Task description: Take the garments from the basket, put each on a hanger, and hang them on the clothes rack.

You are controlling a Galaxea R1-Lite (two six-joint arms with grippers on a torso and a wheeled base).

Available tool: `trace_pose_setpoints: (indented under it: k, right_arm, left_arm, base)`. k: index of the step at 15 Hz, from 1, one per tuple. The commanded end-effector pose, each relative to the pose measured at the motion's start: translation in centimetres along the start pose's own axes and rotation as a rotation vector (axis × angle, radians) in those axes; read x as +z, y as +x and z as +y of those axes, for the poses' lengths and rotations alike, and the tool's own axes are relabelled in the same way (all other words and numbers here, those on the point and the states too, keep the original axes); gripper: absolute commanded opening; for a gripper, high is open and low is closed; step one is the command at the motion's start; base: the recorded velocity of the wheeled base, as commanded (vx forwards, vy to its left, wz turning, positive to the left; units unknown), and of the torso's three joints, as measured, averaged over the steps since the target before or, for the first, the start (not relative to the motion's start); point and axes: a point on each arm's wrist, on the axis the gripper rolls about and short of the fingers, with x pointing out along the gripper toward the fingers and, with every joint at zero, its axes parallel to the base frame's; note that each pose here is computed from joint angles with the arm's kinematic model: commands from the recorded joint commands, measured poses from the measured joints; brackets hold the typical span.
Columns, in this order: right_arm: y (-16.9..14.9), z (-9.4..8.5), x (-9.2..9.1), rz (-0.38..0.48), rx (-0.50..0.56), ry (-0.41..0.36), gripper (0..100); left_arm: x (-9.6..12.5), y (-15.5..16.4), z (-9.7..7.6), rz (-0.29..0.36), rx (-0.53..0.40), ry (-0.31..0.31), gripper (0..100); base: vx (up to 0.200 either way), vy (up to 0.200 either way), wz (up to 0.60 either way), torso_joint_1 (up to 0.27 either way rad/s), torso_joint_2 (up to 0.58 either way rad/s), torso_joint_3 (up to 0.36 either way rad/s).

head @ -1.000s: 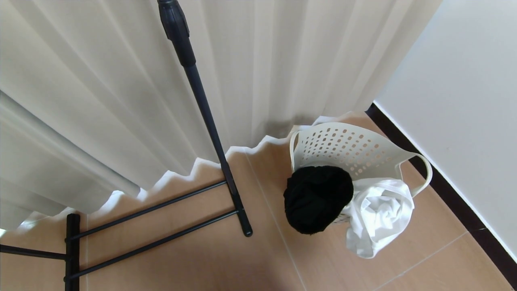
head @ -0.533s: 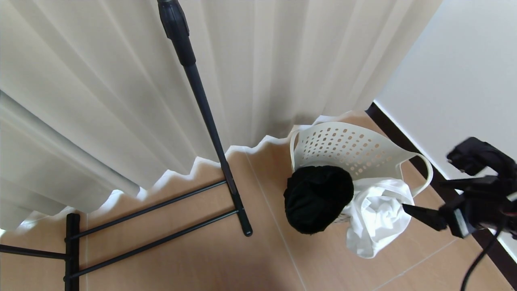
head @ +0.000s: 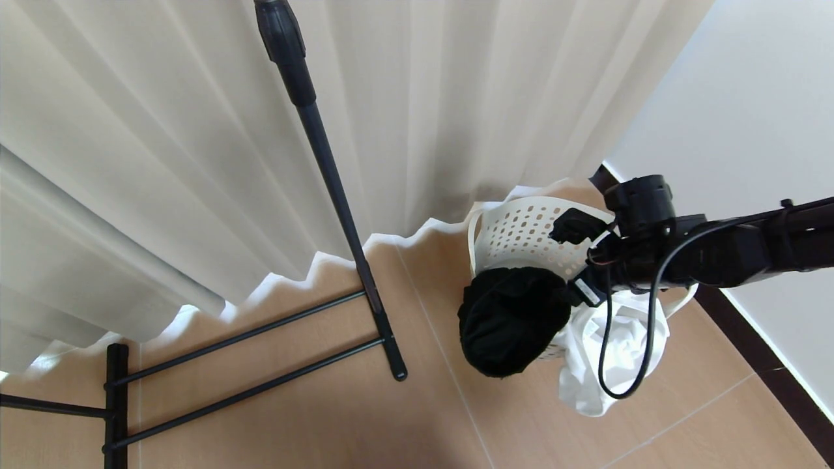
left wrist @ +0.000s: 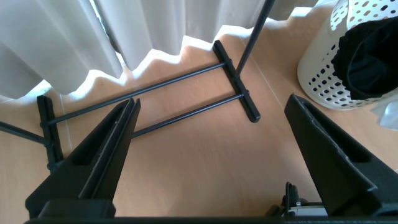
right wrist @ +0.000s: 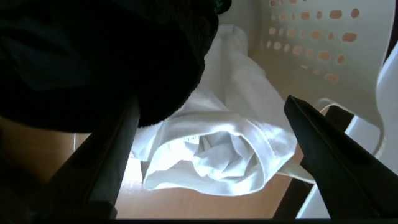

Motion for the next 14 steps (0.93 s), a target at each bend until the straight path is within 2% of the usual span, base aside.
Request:
trace_pose_setpoints:
  k: [1, 6, 11, 12, 14]
  right_arm:
    - [3.7, 0.7, -0.1, 0.046, 0.016, -0.009, 100]
    - [6.5, 0.2, 0.4, 0.055, -0.011, 0.009, 100]
    - [7.1, 0.1, 0.5, 0.054, -0.015, 0.012, 100]
    - [7.5, 0.2, 0.5, 0.053, -0.013, 0.015, 0]
    - [7.7, 0.1, 0.6, 0.052, -0.015, 0.036, 0]
  left_arm:
    - [0.0, 0.0, 0.0, 0.002, 0.000, -0.001, 100]
    - [0.0, 0.0, 0.0, 0.002, 0.000, -0.001, 100]
    - [0.0, 0.0, 0.0, 0.002, 0.000, -0.001, 100]
    - [0.0, 0.0, 0.0, 0.002, 0.000, -0.001, 100]
    - [0.0, 0.0, 0.0, 0.002, 0.000, -0.001, 100]
  base:
    - [0.000, 0.000, 0.00, 0.000, 0.00, 0.000]
    - [0.000, 0.000, 0.00, 0.000, 0.00, 0.000]
    - [0.000, 0.000, 0.00, 0.000, 0.00, 0.000]
    - [0.000, 0.000, 0.00, 0.000, 0.00, 0.000]
    - [0.000, 0.000, 0.00, 0.000, 0.00, 0.000]
